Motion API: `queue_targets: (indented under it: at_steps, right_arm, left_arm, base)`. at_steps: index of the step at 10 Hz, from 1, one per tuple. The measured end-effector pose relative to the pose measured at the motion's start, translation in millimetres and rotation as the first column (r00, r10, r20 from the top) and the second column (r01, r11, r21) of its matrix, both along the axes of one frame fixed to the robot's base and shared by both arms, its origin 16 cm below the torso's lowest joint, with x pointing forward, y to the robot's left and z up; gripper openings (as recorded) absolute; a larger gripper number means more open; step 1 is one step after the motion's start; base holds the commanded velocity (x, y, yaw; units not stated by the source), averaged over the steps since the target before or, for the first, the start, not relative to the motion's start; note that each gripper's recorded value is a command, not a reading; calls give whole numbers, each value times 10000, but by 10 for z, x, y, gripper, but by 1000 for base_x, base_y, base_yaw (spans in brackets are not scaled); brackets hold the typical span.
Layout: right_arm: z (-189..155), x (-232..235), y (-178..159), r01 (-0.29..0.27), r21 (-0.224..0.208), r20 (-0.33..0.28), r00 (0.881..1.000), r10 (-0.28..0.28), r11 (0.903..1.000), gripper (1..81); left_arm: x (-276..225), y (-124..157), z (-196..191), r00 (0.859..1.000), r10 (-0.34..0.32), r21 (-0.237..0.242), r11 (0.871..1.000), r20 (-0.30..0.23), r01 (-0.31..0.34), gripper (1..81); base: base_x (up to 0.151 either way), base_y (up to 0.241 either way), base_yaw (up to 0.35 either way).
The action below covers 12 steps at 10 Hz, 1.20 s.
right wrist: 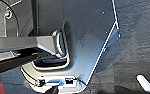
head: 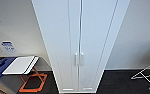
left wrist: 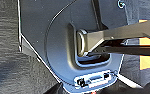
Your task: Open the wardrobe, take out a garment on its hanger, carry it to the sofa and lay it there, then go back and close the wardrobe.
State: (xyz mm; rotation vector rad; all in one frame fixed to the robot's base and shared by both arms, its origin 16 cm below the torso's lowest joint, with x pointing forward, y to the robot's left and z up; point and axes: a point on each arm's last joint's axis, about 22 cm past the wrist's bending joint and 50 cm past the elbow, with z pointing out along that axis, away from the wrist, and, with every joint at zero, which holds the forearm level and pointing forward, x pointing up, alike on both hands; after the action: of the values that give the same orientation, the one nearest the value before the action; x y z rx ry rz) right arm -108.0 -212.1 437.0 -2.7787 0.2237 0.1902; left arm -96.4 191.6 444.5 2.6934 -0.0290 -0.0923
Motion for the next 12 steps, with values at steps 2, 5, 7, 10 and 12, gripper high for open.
queue_targets:
  at_steps: [2, 5, 7, 10, 12]
  right_arm:
    - [11, -71, 5, -8, 4, -76, 10000, 8, 10000, 811]
    - [-17, 88, 3, -8, -1, 115, 9999, 8, 10000, 811]
    - [-19, 87, -8, -15, -24, 104, 9999, 15, 10000, 811]
    - [-20, 91, -8, -12, -27, 125, 9999, 12, 10000, 811]
    - [-20, 91, -14, -20, -35, 127, 9999, 20, 10000, 811]
  left_arm:
    - [-91, -30, 17, 10000, -2, -27, 10000, -96, 2, 811]
    - [15, -39, 2, 10000, 23, -53, 10000, 34, -23, 811]
    - [-6, -38, 6, 10000, 19, -49, 10000, -2, -19, 811]
    - [-9, -37, 7, 10000, 21, -49, 10000, -7, -21, 811]
    - [-6, -74, 9, 10000, 31, -92, 10000, 0, -31, 811]
  base:
    - [74, 0, 0]
    - [87, 0, 0]
    - [90, 0, 0]
    - [90, 0, 0]
    - [92, 0, 0]
